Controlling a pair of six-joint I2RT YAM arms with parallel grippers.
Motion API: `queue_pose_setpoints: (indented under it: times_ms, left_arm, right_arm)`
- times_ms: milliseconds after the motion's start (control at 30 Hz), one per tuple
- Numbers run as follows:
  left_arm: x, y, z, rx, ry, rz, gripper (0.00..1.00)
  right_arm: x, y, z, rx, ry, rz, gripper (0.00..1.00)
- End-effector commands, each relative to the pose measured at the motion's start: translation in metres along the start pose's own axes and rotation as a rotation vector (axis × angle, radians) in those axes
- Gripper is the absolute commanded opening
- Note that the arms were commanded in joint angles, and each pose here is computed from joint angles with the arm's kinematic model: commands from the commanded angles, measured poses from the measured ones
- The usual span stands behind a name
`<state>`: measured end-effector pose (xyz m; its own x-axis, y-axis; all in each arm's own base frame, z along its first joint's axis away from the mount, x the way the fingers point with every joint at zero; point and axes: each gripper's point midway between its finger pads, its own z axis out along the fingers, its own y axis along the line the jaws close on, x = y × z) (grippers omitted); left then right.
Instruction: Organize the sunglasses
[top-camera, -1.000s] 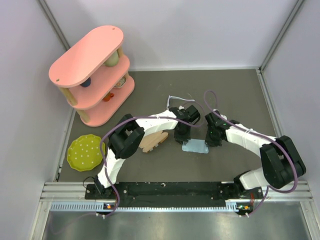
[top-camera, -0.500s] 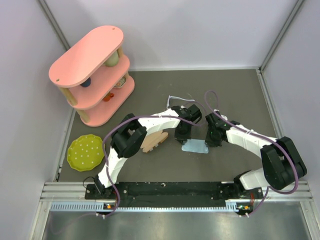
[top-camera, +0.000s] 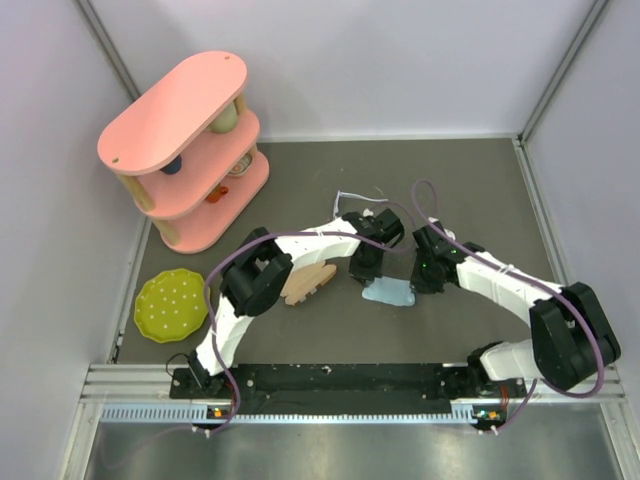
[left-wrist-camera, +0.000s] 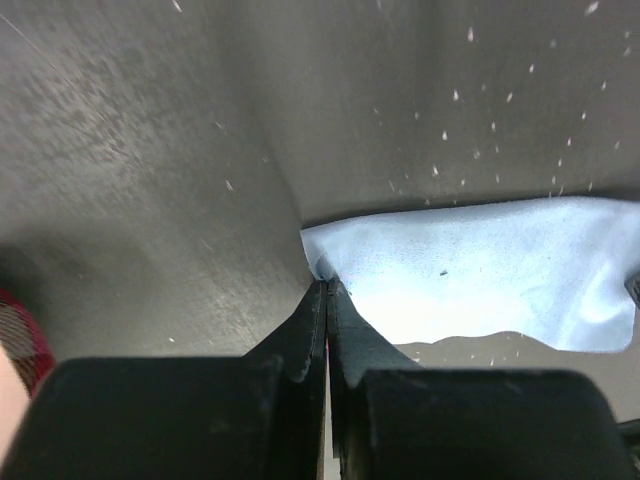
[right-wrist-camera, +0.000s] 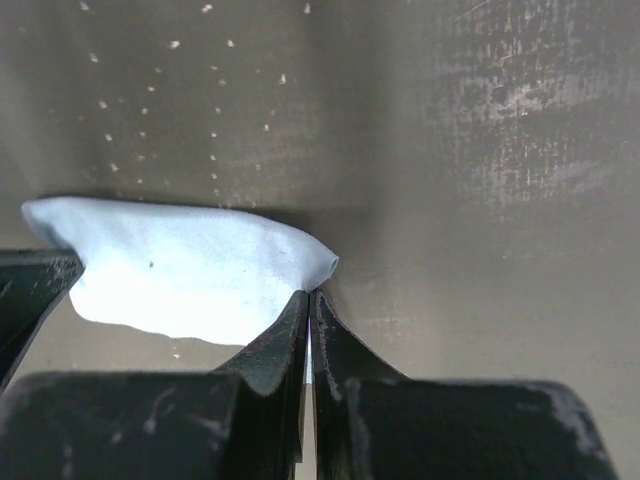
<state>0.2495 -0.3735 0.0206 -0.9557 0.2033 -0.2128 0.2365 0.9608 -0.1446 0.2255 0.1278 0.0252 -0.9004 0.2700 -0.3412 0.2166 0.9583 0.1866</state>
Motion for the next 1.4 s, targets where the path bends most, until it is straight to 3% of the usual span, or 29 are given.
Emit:
queue_pose_setpoints:
  times_ms: [0, 367, 700, 967, 1367]
  left_arm:
    - [-0.038, -0.002, -0.031, 0.037, -0.161, 0.002, 0.00]
    - [-0.046, 0.013, -0.082, 0.090, -0.206, -0.047, 0.00]
    - [-0.019, 0.057, -0.109, 0.070, -0.194, -0.122, 0.00]
    - [0.007, 0.103, -0.130, 0.017, -0.222, -0.194, 0.00]
    - [0.040, 0.147, -0.130, 0.002, -0.210, -0.308, 0.00]
  right_arm:
    - [-0.017, 0.024, -0.024, -0.090, -0.048, -0.019, 0.00]
    - [-0.043, 0.065, -0.057, -0.201, -0.091, -0.052, 0.00]
    - [-0.061, 0.125, -0.077, -0.288, -0.116, -0.160, 0.00]
    - [-0.050, 0.179, -0.078, -0.355, -0.075, -0.284, 0.00]
    - [-0.026, 0.234, -0.054, -0.387, 0.011, -0.438, 0.00]
